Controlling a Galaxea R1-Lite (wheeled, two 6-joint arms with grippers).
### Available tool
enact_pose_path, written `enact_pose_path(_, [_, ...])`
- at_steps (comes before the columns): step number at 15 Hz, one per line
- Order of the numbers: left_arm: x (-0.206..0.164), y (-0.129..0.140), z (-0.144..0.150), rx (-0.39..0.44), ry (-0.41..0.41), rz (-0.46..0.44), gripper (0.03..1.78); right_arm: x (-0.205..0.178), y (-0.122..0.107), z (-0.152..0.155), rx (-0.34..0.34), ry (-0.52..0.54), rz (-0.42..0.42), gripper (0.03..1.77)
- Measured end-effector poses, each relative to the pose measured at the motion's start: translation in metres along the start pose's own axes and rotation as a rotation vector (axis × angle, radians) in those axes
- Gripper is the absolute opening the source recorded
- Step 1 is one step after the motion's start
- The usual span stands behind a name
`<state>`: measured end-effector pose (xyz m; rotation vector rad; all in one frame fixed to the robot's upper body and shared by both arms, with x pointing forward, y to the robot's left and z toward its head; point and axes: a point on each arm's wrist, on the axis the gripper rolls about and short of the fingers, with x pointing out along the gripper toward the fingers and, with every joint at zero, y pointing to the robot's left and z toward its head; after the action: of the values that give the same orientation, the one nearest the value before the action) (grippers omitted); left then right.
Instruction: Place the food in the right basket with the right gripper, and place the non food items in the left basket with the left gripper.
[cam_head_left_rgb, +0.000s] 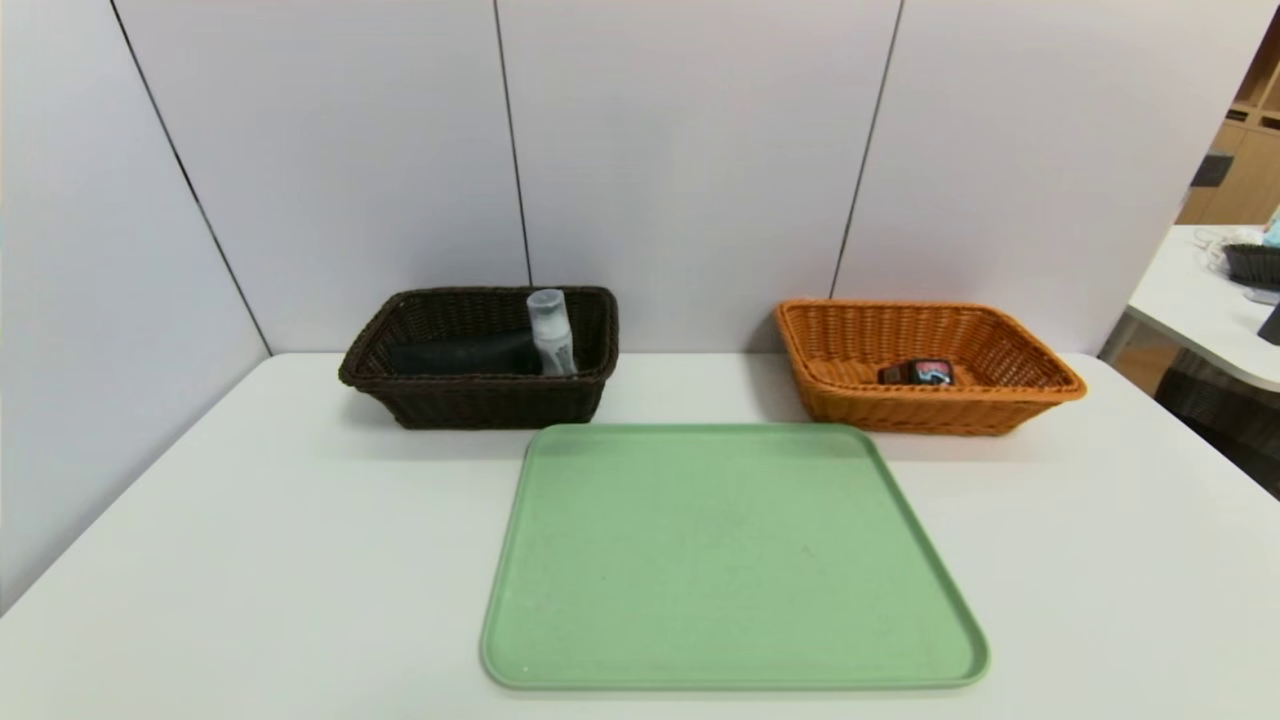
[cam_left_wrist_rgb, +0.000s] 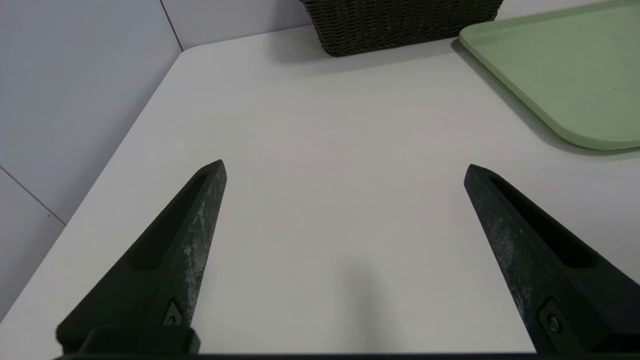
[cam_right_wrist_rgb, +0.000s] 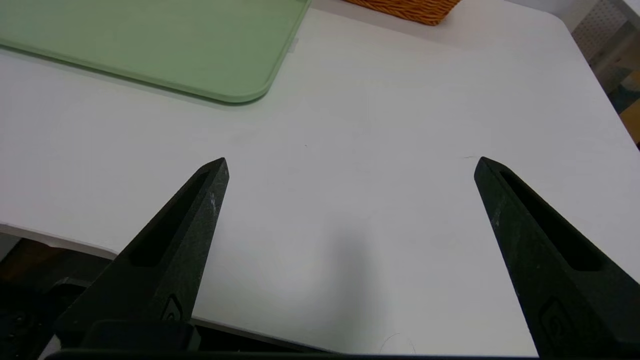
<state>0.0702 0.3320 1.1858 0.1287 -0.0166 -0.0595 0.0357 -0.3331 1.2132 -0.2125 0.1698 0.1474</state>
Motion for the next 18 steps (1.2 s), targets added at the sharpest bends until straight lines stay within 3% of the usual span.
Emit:
enact_pose_path(2, [-0.001, 0.000, -0.003, 0.001, 0.022, 0.003, 1.69, 0.012, 0.000, -0.011, -0.057, 0.009, -0.024, 1.70])
enact_pose_path(5, [-0.001, 0.000, -0.004, -0.004, 0.025, 0.027, 1.69, 0.027, -0.001, -0.017, -0.109, -0.078, -0.095, 1.70])
enact_pose_path(8, [-0.001, 0.000, -0.004, -0.012, 0.026, 0.031, 1.69, 0.033, -0.002, -0.017, -0.086, -0.175, -0.118, 1.70])
enact_pose_path(12, [-0.001, 0.000, -0.004, -0.017, 0.026, 0.040, 1.69, 0.036, -0.002, -0.020, -0.013, -0.212, -0.120, 1.70])
enact_pose_path(15, [-0.001, 0.000, -0.004, -0.017, 0.027, 0.038, 1.69, 0.037, -0.002, -0.022, -0.060, -0.194, -0.123, 1.70])
enact_pose_path(18, [-0.001, 0.000, -0.004, -0.014, 0.026, 0.038, 1.69, 0.037, -0.002, -0.022, -0.045, -0.194, -0.122, 1.70])
